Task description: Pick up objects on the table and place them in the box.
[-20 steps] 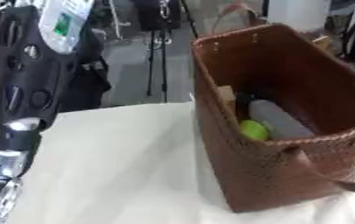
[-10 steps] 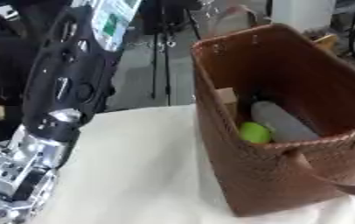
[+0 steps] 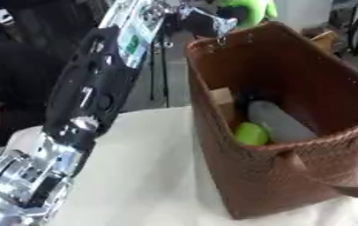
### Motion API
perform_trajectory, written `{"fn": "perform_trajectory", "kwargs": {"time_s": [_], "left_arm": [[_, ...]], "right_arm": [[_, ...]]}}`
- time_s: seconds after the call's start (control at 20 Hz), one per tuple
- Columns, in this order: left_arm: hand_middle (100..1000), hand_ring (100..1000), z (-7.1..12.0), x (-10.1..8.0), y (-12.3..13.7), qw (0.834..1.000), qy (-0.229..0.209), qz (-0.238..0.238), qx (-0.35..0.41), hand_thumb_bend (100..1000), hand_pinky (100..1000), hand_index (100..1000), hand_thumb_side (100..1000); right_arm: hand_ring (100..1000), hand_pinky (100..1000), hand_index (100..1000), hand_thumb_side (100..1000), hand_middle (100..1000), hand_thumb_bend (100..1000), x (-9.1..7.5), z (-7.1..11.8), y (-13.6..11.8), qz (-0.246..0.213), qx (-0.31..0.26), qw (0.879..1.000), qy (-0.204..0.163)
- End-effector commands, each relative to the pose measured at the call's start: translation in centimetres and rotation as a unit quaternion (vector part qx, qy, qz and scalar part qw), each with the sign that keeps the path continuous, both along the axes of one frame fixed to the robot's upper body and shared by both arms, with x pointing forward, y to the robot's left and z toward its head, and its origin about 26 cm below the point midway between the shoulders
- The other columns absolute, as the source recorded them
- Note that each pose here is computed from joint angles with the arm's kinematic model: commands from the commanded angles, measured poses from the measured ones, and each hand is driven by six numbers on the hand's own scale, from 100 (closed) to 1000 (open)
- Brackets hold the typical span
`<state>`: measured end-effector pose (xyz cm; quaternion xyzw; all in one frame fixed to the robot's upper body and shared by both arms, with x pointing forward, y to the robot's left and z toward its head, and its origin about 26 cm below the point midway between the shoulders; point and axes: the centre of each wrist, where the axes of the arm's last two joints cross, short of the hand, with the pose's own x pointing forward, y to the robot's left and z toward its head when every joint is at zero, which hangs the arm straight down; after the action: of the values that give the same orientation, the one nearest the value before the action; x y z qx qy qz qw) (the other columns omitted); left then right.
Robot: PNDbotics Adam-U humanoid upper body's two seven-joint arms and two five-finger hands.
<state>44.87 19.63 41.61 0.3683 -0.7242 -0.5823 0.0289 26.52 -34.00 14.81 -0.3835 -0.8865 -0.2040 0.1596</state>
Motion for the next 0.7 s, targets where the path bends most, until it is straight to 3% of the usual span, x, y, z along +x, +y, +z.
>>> {"fn": "perform_trajectory", "kwargs": {"time_s": [0.05,0.15,0.2,0.25,0.3,0.35,0.4,0.45,0.5,0.55,0.65,0.7], "left_arm": [[290,289,0.2,0.4,0.7,1.0,0.019,-0.012,0.006,100,201,530,258],[304,303,0.0,0.5,0.7,0.999,0.031,-0.015,0.012,100,223,536,250],[380,395,-0.1,0.6,0.8,0.999,0.035,-0.016,0.015,100,318,683,248],[380,395,-0.3,0.6,0.7,0.999,0.039,-0.017,0.026,100,318,683,248],[453,468,-0.4,0.7,0.7,0.998,0.043,-0.018,0.035,100,405,771,258],[581,578,-0.6,0.8,0.7,0.997,0.049,-0.024,0.047,100,503,890,307],[635,632,-0.7,0.9,0.7,0.996,0.056,-0.031,0.056,100,544,935,427],[745,731,-0.9,1.0,0.6,0.995,0.064,-0.044,0.065,100,611,1000,592],[745,731,-1.0,1.1,0.7,0.993,0.071,-0.055,0.071,100,611,1000,592],[860,849,-1.0,1.1,0.7,0.992,0.077,-0.065,0.079,100,704,1000,719],[899,884,-0.9,1.0,0.8,0.989,0.086,-0.081,0.088,100,728,1000,766],[1000,1000,-0.8,1.0,0.9,0.988,0.09,-0.086,0.09,100,933,1000,907]], "right_arm": [[735,787,727,817,680,100,0.0,0.9,-0.1,0.008,0.002,0.997,-0.082],[735,786,727,817,679,100,0.1,0.9,0.0,0.008,0.002,0.997,-0.083],[735,786,726,819,679,100,0.1,0.9,0.0,0.009,0.002,0.997,-0.083],[735,786,726,819,679,100,0.1,0.9,0.0,0.01,0.002,0.996,-0.083],[734,786,725,819,678,100,0.1,0.9,0.0,0.01,0.002,0.996,-0.083],[734,786,725,820,678,100,0.1,0.9,0.1,0.011,0.002,0.996,-0.084],[734,786,725,820,678,100,0.1,0.9,0.1,0.012,0.002,0.996,-0.084],[734,785,725,820,678,100,0.1,0.9,0.2,0.012,0.002,0.996,-0.084],[734,785,725,820,678,100,0.2,0.9,0.2,0.012,0.001,0.996,-0.083],[734,785,725,820,678,100,0.2,0.9,0.3,0.012,0.001,0.996,-0.083],[734,785,724,821,678,100,0.2,0.8,0.3,0.012,0.001,0.996,-0.083],[734,785,723,823,678,100,0.2,0.8,0.3,0.012,0.001,0.996,-0.083]]}}
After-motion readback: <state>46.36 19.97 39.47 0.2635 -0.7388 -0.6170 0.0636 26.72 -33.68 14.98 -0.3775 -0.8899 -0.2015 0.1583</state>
